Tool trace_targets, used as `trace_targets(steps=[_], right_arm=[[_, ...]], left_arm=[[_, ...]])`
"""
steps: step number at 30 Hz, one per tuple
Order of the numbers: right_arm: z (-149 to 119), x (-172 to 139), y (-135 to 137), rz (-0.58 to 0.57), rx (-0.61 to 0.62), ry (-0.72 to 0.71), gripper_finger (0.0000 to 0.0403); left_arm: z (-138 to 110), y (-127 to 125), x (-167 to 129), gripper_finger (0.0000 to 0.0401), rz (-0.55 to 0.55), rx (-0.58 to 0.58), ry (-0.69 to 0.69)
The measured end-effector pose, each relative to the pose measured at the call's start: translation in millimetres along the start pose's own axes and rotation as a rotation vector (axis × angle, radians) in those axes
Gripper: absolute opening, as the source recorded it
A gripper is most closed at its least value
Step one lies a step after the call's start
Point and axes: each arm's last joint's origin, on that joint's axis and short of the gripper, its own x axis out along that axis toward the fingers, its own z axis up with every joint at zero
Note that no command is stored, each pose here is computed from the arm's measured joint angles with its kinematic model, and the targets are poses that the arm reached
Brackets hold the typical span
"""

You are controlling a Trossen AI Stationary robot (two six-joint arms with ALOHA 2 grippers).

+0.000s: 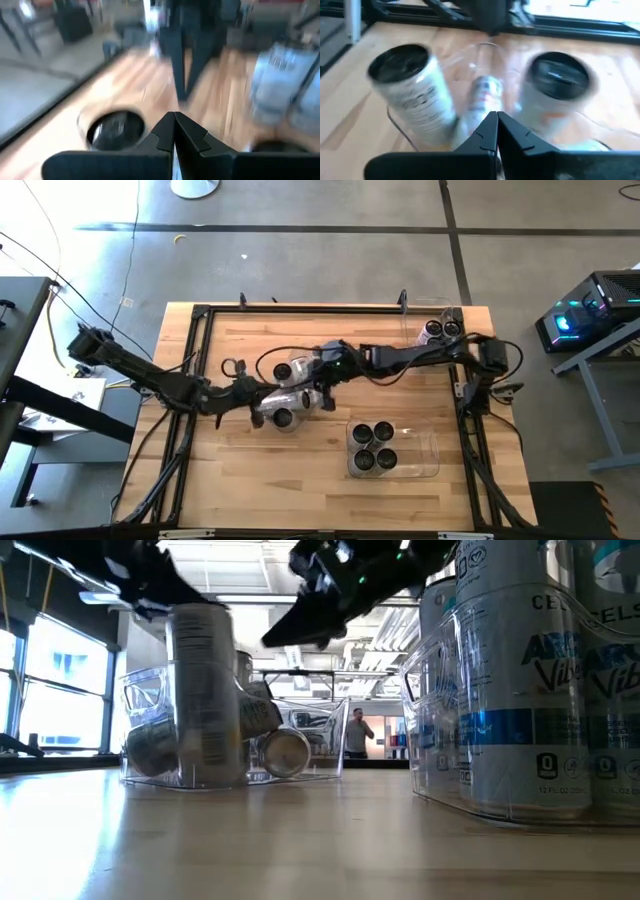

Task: Sort soda cans
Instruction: Adjust the white/yellow soda cans

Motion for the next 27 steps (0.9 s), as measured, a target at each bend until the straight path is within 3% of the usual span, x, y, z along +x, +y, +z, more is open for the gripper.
trace_targets(steps=[3,6,12,20,27], right_arm=[[3.0,-17.5,-1.9,-0.051,0.020,0.066,0.0004],[-5.1,-21.7,-0.9,-0.027,0.043,0.160,0.0028],[-27.4,-6.2,6.7,0.089,0.006,0.234,0.0136],[-28.5,-2.6,0.5,0.088,-0.016,0.211,0.0283],[-38.3,21.4,0.0,0.130,0.028,0.161,0.0312]], left_arm=[[2.3,-0.1,-8.5,0.0000,0.025,-0.015,0.157],[0.2,1.0,-17.8,0.0000,0.072,-0.074,0.291],[-21.3,4.0,-36.3,0.0000,0.165,-0.218,0.457],[-41.5,-7.3,-44.7,0.0000,0.163,-0.362,0.496],[-50.8,-15.5,-46.8,0.0000,0.201,-0.389,0.437]])
